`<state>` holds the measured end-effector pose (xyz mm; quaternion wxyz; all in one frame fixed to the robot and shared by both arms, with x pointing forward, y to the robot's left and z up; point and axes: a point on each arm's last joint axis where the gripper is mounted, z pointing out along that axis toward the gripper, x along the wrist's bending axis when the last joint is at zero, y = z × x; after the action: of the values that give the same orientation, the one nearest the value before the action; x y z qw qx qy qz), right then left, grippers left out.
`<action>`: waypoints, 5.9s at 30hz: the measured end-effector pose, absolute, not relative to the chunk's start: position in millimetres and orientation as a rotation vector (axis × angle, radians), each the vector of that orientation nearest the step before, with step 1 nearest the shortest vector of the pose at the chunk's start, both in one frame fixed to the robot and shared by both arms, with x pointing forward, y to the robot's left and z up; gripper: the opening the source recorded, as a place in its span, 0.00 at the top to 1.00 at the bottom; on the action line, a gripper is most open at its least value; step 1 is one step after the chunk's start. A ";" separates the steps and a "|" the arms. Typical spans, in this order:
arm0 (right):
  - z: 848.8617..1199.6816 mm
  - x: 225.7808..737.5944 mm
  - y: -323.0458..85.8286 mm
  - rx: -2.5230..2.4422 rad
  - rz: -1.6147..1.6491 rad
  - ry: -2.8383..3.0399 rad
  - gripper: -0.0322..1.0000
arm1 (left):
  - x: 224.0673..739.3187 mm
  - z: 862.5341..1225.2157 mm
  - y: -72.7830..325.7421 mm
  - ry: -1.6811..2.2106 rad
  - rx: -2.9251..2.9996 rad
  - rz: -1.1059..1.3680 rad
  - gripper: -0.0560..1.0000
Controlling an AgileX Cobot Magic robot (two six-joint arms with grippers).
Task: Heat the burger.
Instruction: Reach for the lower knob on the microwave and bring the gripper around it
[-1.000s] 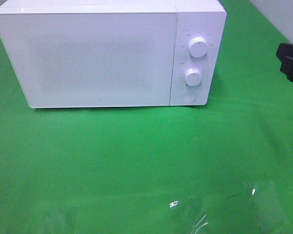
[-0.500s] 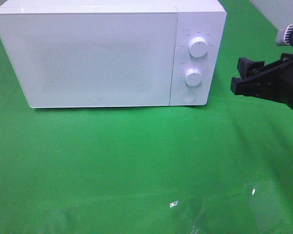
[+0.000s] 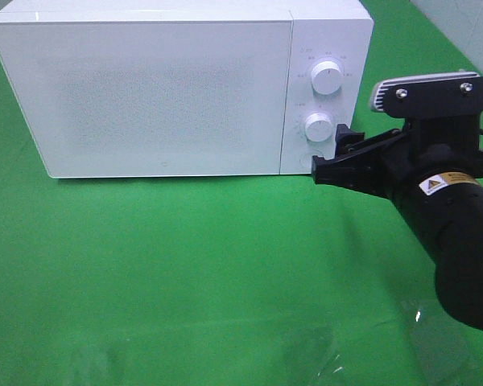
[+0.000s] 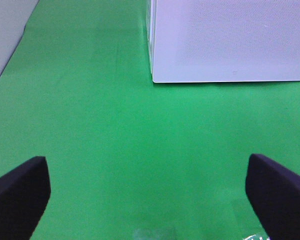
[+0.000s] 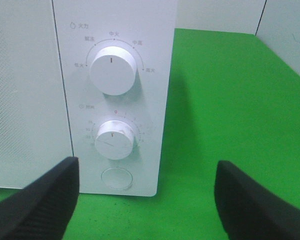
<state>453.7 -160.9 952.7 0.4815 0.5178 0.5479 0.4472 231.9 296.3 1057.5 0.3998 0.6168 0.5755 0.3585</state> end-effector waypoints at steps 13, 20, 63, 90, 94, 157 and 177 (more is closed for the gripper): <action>932.2 466.9 -144.5 1.264 1.019 1.359 0.28 | 231.9 1057.5 296.3 1.456 1.560 0.907 0.02; 921.9 468.4 -141.2 1.246 1.021 1.380 0.28 | 231.9 1057.5 296.3 1.456 1.560 0.907 0.02; 890.5 560.0 -121.9 1.310 1.118 1.294 0.23 | 231.9 1057.5 296.3 1.456 1.560 0.907 0.02; 888.7 560.4 -123.2 1.314 1.090 1.293 0.57 | 231.9 1057.5 296.3 1.456 1.560 0.907 0.02; 888.7 560.4 -123.2 1.335 1.109 1.278 0.57 | 231.9 1057.5 296.3 1.456 1.560 0.907 0.02; 885.1 557.7 -124.0 2.375 2.147 -0.025 0.56 | 231.9 1057.5 296.3 1.456 1.560 0.907 0.02; 886.9 556.8 -118.7 2.369 2.148 -0.061 0.41 | 231.9 1057.5 296.3 1.456 1.560 0.907 0.02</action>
<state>556.8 -118.7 886.9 -0.0283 0.7405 -0.0190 0.6712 231.9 296.3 1057.5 0.3998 0.6168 0.5755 0.3585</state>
